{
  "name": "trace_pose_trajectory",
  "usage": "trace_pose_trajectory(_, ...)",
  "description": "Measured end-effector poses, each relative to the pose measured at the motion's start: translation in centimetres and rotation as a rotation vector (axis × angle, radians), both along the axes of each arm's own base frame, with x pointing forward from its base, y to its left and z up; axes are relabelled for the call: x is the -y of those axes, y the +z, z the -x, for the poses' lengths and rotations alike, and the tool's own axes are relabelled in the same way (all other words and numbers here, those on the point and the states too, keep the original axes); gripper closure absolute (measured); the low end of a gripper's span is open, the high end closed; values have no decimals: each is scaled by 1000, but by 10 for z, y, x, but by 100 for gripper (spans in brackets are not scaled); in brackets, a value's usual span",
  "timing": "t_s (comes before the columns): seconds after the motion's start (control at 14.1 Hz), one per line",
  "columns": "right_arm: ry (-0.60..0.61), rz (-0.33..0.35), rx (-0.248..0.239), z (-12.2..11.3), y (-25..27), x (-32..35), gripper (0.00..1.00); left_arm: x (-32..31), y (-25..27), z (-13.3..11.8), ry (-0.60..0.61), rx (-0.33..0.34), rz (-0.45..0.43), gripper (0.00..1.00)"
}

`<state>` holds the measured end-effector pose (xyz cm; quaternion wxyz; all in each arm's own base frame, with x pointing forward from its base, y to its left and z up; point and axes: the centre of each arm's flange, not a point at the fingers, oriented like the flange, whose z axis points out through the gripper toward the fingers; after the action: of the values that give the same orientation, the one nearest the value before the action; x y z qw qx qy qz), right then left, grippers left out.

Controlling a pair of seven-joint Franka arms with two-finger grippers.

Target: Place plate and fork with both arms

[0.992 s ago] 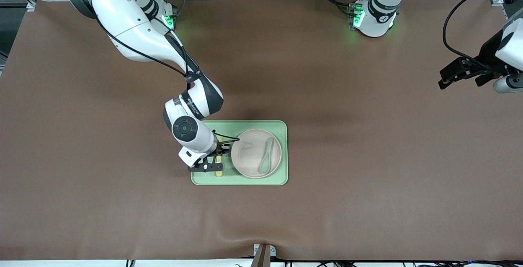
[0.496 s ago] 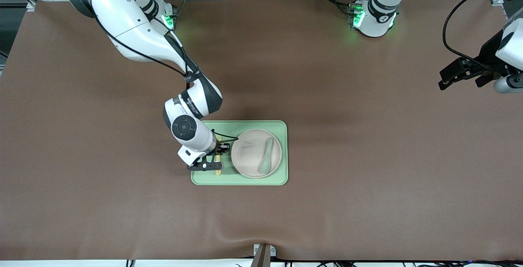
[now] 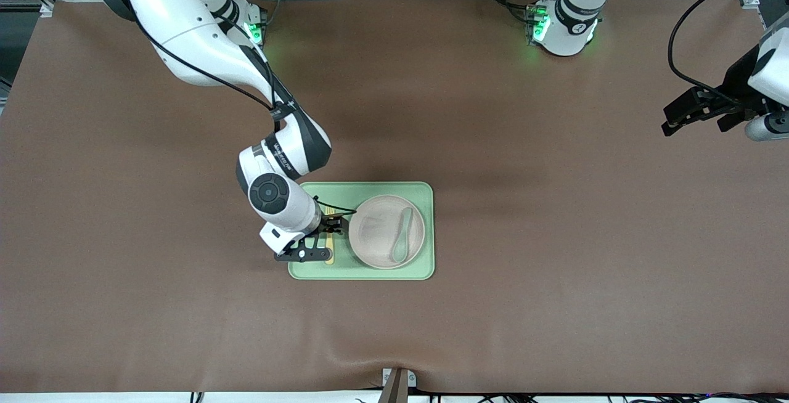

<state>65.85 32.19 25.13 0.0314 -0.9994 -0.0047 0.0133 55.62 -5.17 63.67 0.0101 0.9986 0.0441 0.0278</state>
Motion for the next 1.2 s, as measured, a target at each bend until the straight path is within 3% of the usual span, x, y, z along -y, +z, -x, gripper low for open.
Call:
trace_pose_trajectory(0.28, -76, -26, 24, -33, 71, 49, 0, 1, 0, 0, -1, 0, 0, 0)
trace_pose_trajectory(0.57, -142, -100, 41, -43, 148, 105, 0, 1, -2, 3, -2, -23, -2, 0)
trace_pose_trajectory(0.78, -156, -80, 37, -32, 202, 127, 0, 0, -1, 7, -2, -44, -12, 0)
trace_pose_trajectory(1.06, -154, -39, 49, 1, 283, 140, 0, 5, 5, 13, -17, -39, -47, 0)
trace_pose_trajectory(1.2, -157, -10, 31, 20, 315, 154, 0, 6, 5, 14, -20, -39, -48, 0)
